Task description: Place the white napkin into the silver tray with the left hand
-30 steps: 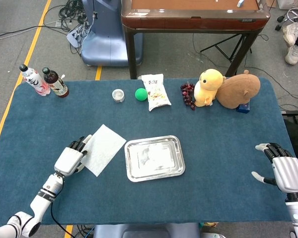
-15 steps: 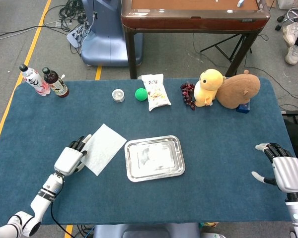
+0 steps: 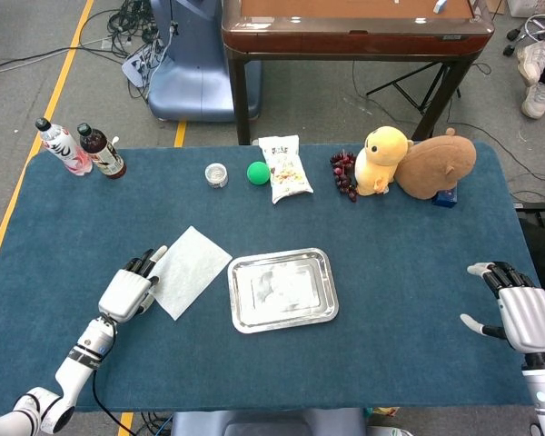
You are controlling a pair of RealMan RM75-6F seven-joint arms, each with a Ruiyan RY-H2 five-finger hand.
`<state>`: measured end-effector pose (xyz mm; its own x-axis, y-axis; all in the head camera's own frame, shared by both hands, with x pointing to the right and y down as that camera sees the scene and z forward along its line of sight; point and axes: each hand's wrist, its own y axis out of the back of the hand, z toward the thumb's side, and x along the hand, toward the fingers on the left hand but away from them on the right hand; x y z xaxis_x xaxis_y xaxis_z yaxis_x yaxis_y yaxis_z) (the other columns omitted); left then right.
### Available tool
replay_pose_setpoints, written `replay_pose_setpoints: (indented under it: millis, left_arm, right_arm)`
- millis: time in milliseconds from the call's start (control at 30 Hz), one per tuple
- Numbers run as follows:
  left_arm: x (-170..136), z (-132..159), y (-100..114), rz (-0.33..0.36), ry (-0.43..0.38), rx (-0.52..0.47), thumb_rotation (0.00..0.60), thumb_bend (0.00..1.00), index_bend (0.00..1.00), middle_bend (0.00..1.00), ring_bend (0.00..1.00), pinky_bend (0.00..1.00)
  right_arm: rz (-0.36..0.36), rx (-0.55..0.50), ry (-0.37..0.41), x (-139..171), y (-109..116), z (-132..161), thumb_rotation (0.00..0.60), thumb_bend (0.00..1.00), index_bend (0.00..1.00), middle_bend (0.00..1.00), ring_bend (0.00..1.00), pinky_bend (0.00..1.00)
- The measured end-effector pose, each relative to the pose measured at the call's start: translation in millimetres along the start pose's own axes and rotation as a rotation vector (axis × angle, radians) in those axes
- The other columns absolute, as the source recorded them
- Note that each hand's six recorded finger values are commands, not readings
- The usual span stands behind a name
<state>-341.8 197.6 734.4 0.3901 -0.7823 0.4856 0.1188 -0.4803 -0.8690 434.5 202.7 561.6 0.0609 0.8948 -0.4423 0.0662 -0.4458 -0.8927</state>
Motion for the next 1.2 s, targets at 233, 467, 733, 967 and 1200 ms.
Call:
replay_pose_setpoints:
  millis: [233,467,733,967,1200]
  left_arm:
    - [-1,-1,3,0.013,0.005,-0.027,0.600,0.40,0.59,0.00,0.00,0.22]
    - [-2,-4,10,0.038,0.012,-0.060,0.600,0.39,0.63,0.01,0.00,0.22]
    - [-4,-7,24,0.073,0.030,-0.132,0.600,0.39,0.65,0.01,0.00,0.22]
    - [-6,-12,37,0.083,0.071,-0.207,0.600,0.39,0.66,0.01,0.00,0.22]
    - [-6,-12,44,0.089,0.094,-0.281,0.600,0.39,0.67,0.02,0.00,0.23]
  right_arm:
    - [-0.001,-0.001,0.000,0,0,0,0.600,0.05,0.28,0.28,0.18,0.29]
    - [-0.002,-0.001,-0.001,0,1,0,0.600,0.05,0.27,0.28,0.18,0.29]
    - [-0.003,-0.003,0.000,0,1,0,0.600,0.05,0.28,0.28,0.18,0.30]
    - [-0.004,-0.003,0.001,0,1,0,0.600,0.05,0.28,0.28,0.18,0.29]
    - [-0.004,-0.003,0.001,0,1,0,0.600,0.05,0.27,0.28,0.18,0.29]
